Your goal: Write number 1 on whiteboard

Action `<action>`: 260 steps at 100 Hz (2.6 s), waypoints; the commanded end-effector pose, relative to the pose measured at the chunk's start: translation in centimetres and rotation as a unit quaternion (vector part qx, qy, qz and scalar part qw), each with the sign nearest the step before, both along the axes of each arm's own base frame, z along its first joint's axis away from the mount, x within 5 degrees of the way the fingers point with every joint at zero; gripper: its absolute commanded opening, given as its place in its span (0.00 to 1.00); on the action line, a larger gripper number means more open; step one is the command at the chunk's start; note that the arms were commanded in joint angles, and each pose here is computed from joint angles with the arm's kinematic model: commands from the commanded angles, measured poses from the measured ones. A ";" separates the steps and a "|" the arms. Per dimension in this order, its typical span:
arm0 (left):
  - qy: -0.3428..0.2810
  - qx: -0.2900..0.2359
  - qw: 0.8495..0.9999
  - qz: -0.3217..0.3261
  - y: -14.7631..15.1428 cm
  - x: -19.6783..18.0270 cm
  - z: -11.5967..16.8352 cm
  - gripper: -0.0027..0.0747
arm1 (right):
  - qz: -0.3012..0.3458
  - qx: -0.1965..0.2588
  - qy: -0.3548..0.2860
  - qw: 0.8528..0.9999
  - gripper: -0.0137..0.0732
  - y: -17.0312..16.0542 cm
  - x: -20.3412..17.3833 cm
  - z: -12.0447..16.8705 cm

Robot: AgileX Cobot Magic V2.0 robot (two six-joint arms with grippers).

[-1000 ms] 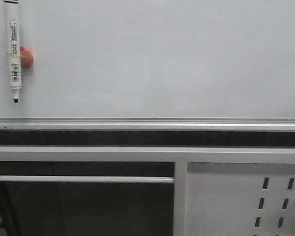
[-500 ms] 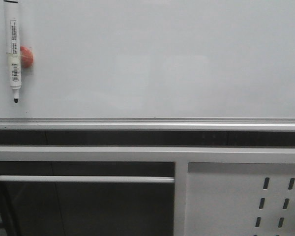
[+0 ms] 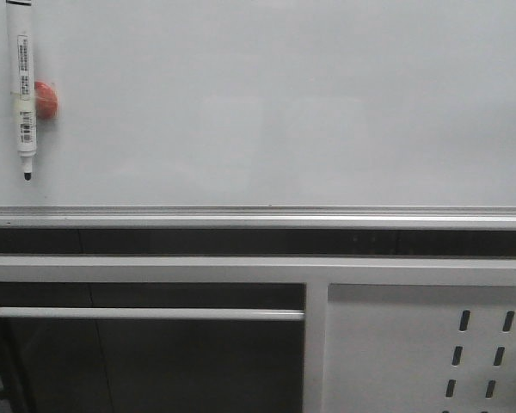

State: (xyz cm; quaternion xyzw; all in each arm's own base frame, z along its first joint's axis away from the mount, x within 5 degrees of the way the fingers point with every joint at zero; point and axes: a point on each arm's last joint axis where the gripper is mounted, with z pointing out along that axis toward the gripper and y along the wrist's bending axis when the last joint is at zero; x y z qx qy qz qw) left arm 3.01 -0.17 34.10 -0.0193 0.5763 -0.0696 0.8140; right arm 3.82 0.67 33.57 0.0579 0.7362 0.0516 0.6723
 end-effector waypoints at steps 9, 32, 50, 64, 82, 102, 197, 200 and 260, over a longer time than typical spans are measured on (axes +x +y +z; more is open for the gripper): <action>-0.053 -0.028 0.998 -0.015 0.0 0.0 6.1 0.01 | -0.004 -0.011 -0.041 0.999 0.10 -0.2 0.7 4.3; -0.006 -0.023 0.999 -0.021 -0.3 1.9 12.1 0.01 | 0.000 -0.009 -0.021 1.000 0.10 -0.3 2.3 6.5; 0.028 -0.032 0.999 -0.032 -0.5 3.9 14.6 0.01 | 0.008 -0.013 -0.010 1.000 0.10 -0.3 3.0 9.5; 0.059 -0.035 0.997 -0.044 -0.8 5.1 14.0 0.01 | 0.013 -0.014 -0.004 1.000 0.10 -0.3 3.6 11.1; 0.092 -0.012 0.993 -0.070 -1.5 6.7 11.0 0.01 | 0.027 -0.025 -0.003 0.999 0.10 -0.1 3.9 11.3; 0.099 -0.030 0.991 -0.081 -1.9 7.9 6.2 0.01 | 0.044 -0.032 0.000 0.999 0.10 0.1 3.9 11.3; 0.057 0.111 0.981 -0.149 -5.6 10.5 -7.0 0.42 | 0.088 -0.022 0.065 0.994 0.10 0.9 3.7 10.0; 0.064 0.110 0.980 -0.151 -5.7 10.8 -7.3 0.48 | 0.088 -0.022 0.065 0.994 0.10 0.9 3.7 10.0; 0.074 0.073 0.977 -0.184 -8.4 16.1 -12.4 0.59 | 0.088 -0.022 0.064 0.994 0.10 0.9 3.7 10.1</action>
